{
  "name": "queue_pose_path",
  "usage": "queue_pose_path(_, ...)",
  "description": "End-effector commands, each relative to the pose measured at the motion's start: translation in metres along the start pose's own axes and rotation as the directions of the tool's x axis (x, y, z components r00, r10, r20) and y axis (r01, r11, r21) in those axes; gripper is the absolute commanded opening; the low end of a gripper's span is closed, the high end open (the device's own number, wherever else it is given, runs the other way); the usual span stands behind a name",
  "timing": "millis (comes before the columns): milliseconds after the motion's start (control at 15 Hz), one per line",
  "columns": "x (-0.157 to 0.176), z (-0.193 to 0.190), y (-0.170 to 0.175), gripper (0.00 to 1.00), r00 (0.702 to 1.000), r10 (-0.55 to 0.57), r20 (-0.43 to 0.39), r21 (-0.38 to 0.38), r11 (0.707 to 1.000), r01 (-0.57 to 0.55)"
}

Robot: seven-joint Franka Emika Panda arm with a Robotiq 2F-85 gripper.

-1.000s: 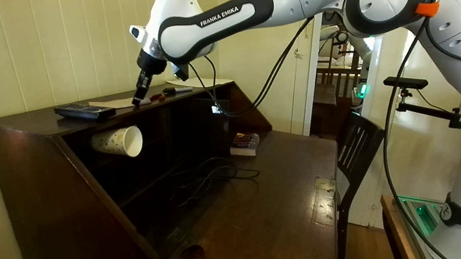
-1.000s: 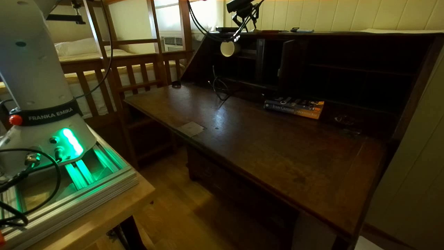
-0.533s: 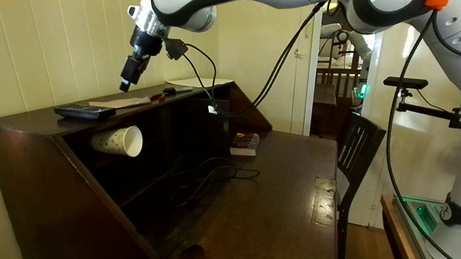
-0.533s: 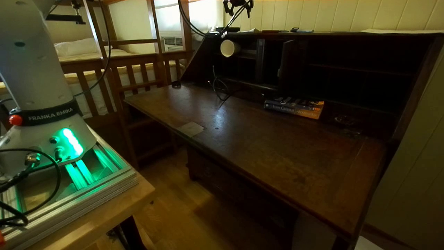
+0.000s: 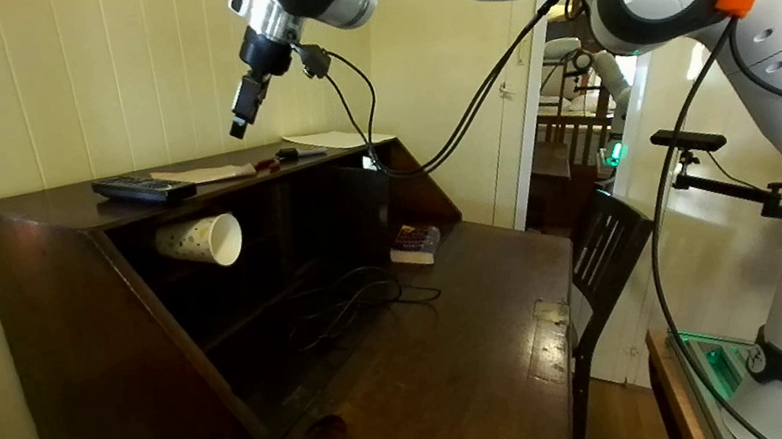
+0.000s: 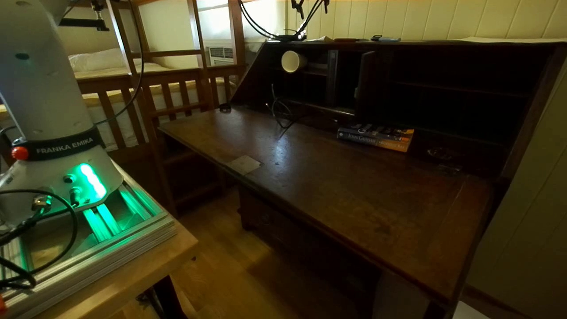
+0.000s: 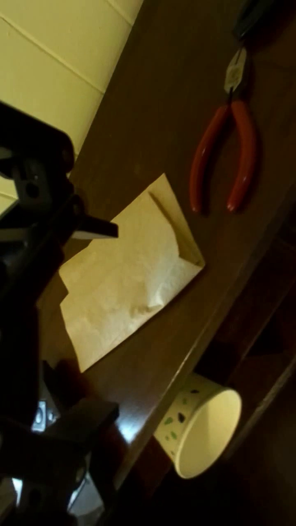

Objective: Put the white paper on the desktop.

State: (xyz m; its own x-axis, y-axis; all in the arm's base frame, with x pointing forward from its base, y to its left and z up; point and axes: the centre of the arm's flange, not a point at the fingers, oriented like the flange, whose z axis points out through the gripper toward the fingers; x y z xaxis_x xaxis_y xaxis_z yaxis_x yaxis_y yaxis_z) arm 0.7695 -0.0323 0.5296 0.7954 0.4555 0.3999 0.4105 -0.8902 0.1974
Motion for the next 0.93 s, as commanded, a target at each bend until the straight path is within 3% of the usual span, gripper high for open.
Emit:
queue_pose_path(0, -0.004, -0.004, 0.007, 1.0, 0.999, -0.028, 0.024, -0.015, 0.999, 0.029)
queue_pose_path(133, -0.006, -0.012, 0.016, 1.0, 0.998, -0.051, 0.042, -0.038, 0.998, 0.052)
queue_pose_path(467, -0.001, 0.029, 0.027, 1.0, 0.993, -0.088, 0.074, 0.068, 0.994, 0.083)
queue_pose_path(667, 0.003, 0.048, 0.031, 1.0, 0.989, -0.141, 0.048, 0.078, 0.987, 0.137)
queue_pose_path(867, 0.013, 0.061, 0.033, 1.0, 0.996, -0.094, 0.0, 0.074, 0.993, 0.094)
